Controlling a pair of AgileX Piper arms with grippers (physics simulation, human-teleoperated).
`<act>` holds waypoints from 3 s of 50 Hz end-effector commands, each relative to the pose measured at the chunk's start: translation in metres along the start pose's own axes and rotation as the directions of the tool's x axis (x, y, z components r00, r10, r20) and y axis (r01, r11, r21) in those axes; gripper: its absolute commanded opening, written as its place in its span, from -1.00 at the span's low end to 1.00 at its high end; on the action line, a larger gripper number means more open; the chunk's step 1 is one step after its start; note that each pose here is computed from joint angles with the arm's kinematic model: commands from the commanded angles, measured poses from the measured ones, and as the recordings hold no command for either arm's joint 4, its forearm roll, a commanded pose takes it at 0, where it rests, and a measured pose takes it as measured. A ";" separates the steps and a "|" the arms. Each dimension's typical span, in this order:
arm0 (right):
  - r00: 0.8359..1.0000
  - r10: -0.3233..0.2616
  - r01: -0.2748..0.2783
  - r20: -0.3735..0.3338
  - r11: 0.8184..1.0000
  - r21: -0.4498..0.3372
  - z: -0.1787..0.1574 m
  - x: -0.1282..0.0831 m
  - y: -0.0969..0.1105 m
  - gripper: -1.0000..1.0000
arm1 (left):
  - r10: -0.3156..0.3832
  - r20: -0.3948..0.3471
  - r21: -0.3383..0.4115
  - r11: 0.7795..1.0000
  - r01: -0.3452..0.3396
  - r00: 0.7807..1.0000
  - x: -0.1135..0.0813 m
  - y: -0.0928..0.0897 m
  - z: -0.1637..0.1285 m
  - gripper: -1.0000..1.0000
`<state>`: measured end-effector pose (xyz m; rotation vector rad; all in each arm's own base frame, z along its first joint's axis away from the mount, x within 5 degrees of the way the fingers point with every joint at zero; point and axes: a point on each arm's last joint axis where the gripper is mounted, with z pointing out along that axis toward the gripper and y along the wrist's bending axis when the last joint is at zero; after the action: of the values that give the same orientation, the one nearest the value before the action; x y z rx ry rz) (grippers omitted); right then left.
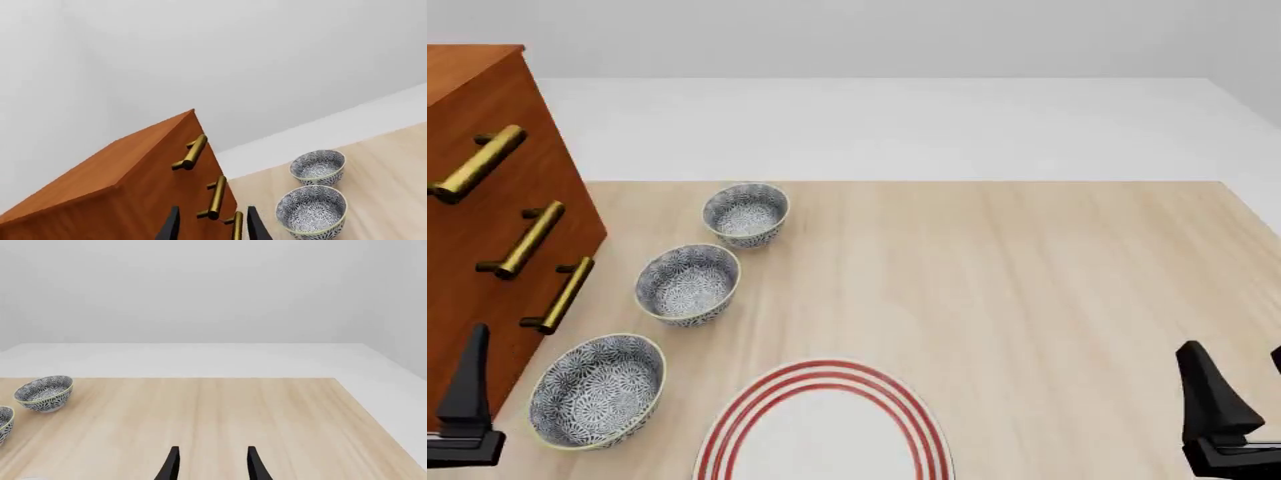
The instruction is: Open the top drawer of the cabinet.
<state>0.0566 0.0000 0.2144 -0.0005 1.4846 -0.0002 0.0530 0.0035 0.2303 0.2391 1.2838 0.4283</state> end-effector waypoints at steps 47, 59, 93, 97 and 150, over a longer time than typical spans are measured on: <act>1.000 0.000 0.000 0.000 1.000 0.000 0.000 0.000 0.000 1.00 | 0.454 0.072 -0.060 0.891 -0.451 0.888 -0.008 0.003 0.002 1.00; 1.000 0.000 0.000 0.000 1.000 0.000 0.000 0.000 0.000 1.00 | 0.552 0.082 -0.062 0.834 -0.548 0.830 -0.009 0.002 0.006 1.00; 1.000 0.000 0.000 0.000 1.000 0.000 0.000 0.000 0.000 1.00 | 0.688 0.038 -0.066 0.725 -0.685 0.724 0.001 -0.002 0.050 1.00; 1.000 0.000 0.000 0.000 1.000 0.000 0.000 0.000 0.000 1.00 | 0.698 0.034 -0.070 0.716 -0.695 0.716 0.003 -0.002 0.053 1.00; 1.000 0.000 0.000 0.000 1.000 0.000 0.000 0.000 0.000 1.00 | 0.773 0.015 -0.060 0.634 -0.771 0.634 0.015 -0.007 0.071 1.00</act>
<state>0.0566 0.0000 0.2144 -0.0006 1.4846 -0.0002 0.1226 0.0085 0.2346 0.7658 1.0825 1.1798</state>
